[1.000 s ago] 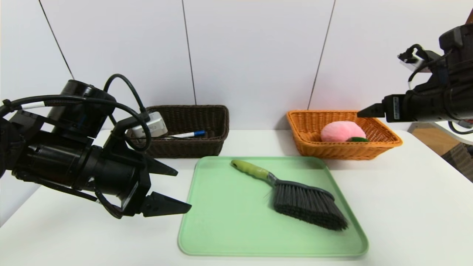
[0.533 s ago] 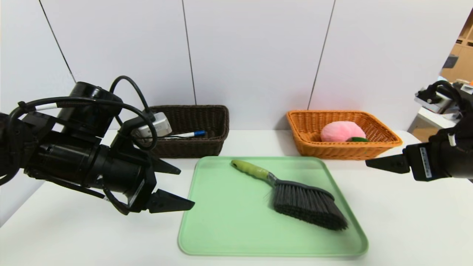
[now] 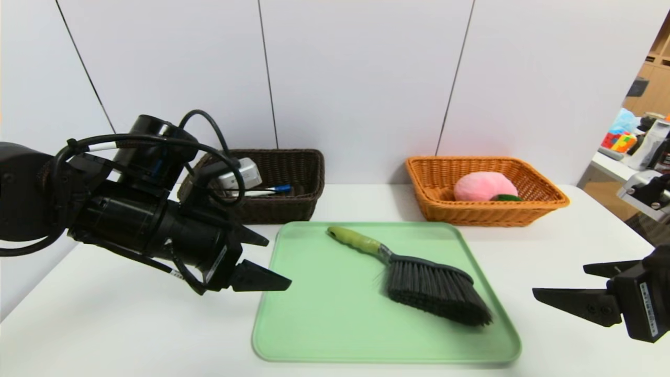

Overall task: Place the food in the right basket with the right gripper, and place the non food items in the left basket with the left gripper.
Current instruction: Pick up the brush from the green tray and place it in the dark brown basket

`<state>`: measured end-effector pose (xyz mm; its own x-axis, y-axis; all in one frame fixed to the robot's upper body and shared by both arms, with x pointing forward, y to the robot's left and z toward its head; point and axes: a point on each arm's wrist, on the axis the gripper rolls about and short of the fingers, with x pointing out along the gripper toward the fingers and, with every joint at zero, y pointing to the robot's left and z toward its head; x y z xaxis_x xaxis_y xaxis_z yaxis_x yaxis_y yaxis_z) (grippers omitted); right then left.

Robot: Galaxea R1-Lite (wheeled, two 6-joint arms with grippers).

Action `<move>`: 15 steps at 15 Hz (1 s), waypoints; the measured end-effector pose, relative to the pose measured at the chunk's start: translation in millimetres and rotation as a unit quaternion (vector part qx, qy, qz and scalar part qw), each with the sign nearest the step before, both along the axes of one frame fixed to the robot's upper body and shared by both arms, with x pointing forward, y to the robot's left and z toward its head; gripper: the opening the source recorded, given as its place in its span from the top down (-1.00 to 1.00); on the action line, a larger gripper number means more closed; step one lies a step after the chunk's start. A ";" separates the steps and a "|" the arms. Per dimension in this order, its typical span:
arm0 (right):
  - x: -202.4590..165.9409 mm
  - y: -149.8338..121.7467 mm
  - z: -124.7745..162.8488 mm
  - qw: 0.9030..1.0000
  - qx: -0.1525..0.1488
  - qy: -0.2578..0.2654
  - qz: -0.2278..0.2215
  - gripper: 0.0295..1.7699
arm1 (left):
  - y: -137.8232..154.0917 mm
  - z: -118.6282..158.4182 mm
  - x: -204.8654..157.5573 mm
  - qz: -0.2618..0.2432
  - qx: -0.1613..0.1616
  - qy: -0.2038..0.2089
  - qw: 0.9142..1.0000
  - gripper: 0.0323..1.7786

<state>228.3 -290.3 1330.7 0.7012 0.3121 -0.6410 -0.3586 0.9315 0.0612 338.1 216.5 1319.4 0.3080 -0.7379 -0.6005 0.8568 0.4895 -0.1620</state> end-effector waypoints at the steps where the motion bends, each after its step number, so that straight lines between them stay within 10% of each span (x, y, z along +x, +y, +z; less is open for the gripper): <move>1: -0.3 0.0 -1.4 1.000 0.007 -0.007 -0.003 -0.91 | -4.5 1.4 2.8 -0.005 -0.001 -0.002 1.000 -0.90; 15: -1.3 0.2 -10.9 1.000 0.015 -0.010 -0.004 -0.91 | -91.9 2.7 68.6 -0.090 -0.007 -0.067 0.994 -0.90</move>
